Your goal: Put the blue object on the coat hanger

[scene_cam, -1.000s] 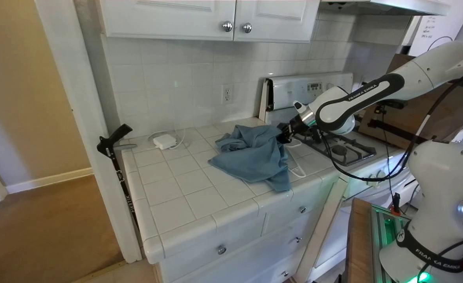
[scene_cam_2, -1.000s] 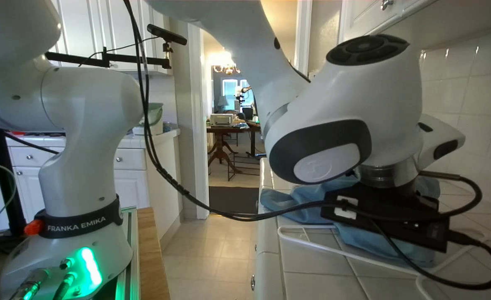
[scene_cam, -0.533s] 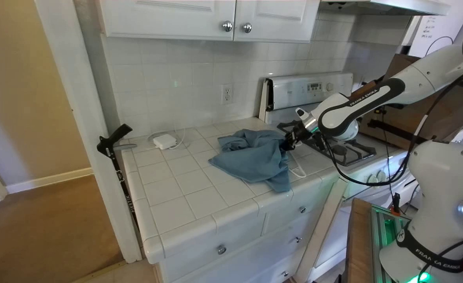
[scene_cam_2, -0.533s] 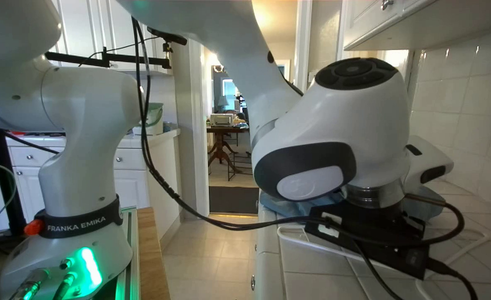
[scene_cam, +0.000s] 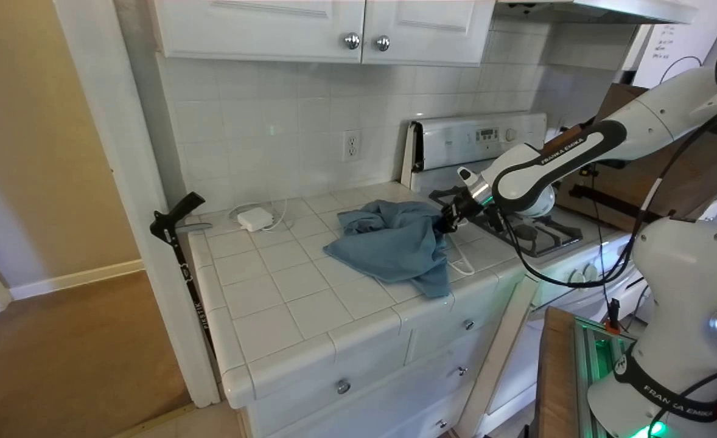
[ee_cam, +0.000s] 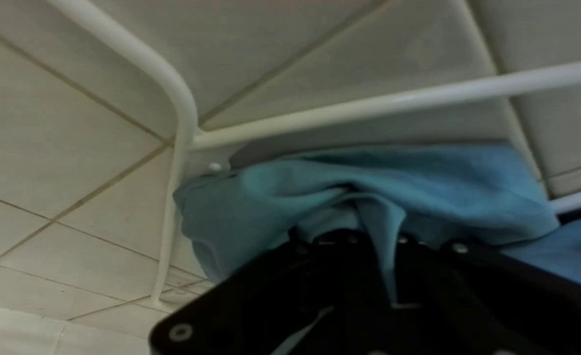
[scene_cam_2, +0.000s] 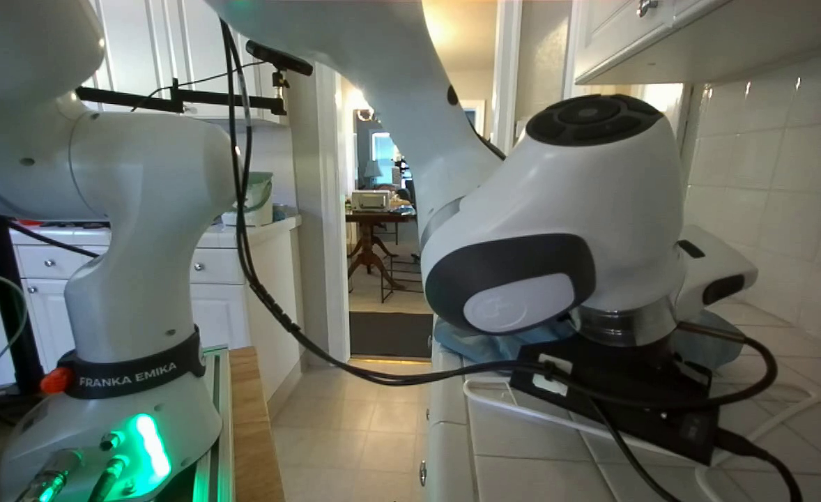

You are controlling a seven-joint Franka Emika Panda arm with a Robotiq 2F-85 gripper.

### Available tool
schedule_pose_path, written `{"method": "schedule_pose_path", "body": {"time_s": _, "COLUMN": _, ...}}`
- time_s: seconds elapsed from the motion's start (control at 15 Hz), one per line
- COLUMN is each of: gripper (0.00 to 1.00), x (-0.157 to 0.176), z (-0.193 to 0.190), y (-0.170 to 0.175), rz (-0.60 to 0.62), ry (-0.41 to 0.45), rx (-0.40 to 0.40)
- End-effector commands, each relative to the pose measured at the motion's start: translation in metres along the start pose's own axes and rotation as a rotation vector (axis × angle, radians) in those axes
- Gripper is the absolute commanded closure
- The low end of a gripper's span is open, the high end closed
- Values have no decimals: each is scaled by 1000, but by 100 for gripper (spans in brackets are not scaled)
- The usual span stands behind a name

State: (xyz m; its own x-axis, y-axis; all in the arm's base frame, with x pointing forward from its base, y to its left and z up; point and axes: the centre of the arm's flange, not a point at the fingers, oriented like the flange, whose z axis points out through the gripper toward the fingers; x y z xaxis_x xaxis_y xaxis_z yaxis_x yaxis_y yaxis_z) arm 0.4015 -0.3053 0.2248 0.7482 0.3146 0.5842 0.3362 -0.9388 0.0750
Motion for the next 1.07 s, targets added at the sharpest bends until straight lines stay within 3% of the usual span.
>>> {"method": "schedule_pose_path", "body": {"time_s": 0.0, "gripper": 99, "x": -17, "z": 2, "y": -2, "rz": 8, "ry": -62, "rx": -10}}
{"method": "schedule_pose_path", "body": {"time_s": 0.6, "gripper": 99, "x": -18, "z": -2, "y": -1, "rz": -36, "ry": -116, "rx": -3}}
{"method": "schedule_pose_path", "body": {"time_s": 0.67, "gripper": 94, "x": -15, "z": -2, "y": -1, "rz": -34, "ry": -116, "rx": -10}}
{"method": "schedule_pose_path", "body": {"time_s": 0.73, "gripper": 70, "x": -11, "z": -2, "y": -2, "rz": -26, "ry": -108, "rx": -17}}
{"method": "schedule_pose_path", "body": {"time_s": 0.87, "gripper": 67, "x": 2, "z": -6, "y": -5, "rz": -29, "ry": -82, "rx": -43}}
{"method": "schedule_pose_path", "body": {"time_s": 1.0, "gripper": 53, "x": 17, "z": -15, "y": -7, "rz": -28, "ry": -60, "rx": -62}}
